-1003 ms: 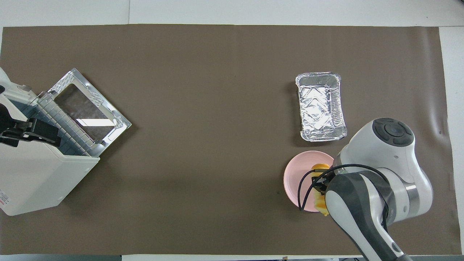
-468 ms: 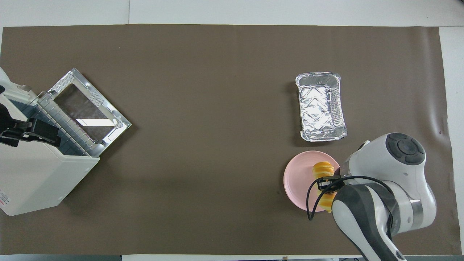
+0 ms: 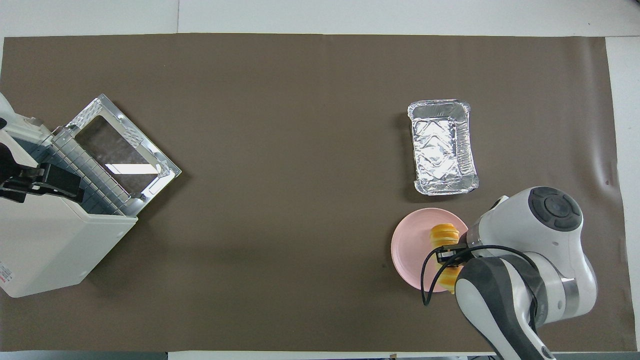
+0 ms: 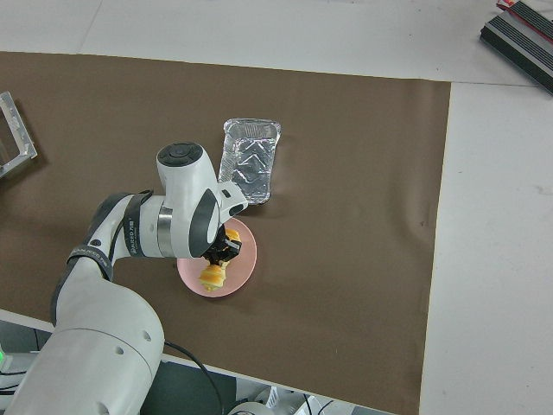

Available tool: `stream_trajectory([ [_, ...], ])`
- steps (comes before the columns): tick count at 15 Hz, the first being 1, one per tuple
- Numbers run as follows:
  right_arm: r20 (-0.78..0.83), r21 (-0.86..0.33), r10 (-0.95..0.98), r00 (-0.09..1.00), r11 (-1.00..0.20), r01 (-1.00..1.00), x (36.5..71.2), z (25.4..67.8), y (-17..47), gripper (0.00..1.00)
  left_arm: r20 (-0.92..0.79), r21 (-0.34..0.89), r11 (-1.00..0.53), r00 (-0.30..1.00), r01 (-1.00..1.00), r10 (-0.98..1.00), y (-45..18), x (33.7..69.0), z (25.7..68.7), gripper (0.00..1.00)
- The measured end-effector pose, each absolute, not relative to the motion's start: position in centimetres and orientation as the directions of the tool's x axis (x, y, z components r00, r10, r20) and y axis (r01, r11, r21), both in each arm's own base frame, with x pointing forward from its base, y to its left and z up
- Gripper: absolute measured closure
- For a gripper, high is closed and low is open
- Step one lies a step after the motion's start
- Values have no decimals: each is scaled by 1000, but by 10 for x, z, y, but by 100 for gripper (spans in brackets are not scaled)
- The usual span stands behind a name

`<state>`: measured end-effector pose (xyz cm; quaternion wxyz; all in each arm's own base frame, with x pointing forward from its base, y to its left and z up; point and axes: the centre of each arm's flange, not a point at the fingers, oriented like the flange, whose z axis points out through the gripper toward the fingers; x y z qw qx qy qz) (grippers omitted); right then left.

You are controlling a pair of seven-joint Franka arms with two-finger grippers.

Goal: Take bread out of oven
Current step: 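Open the right gripper and withdraw it to the table edge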

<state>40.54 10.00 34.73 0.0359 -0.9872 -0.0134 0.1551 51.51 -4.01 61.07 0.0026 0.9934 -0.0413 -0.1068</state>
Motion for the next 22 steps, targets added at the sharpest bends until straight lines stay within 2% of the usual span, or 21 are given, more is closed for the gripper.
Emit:
stream_trajectory([
  [3,-306,-75,38,951,-997,16,405,347,100,91,-212,14,-997,974,-81,-83,-40,515,611,0],
  [6,-303,-75,44,952,-997,22,405,347,103,83,-212,14,-997,974,-81,-83,-40,515,611,0],
  [10,-299,-71,42,953,-997,22,404,348,109,47,-212,14,-997,974,-81,-83,-40,515,611,0],
  [11,-295,-72,42,955,-997,22,405,349,110,32,-212,14,-997,974,-81,-83,-40,515,611,0],
  [14,-251,-83,35,967,-996,14,423,374,109,3,-212,14,-997,974,-81,-83,-40,515,611,0],
  [15,-238,-89,27,971,-996,6,432,390,106,0,-212,14,-997,974,-81,-83,-40,515,611,0],
  [19,-168,-97,-42,985,-993,-59,468,459,70,0,-212,14,-997,974,-81,-83,-40,515,611,0],
  [22,-105,-51,-38,994,-998,-43,485,510,39,0,-212,14,-997,974,-81,-83,-40,515,611,0],
])
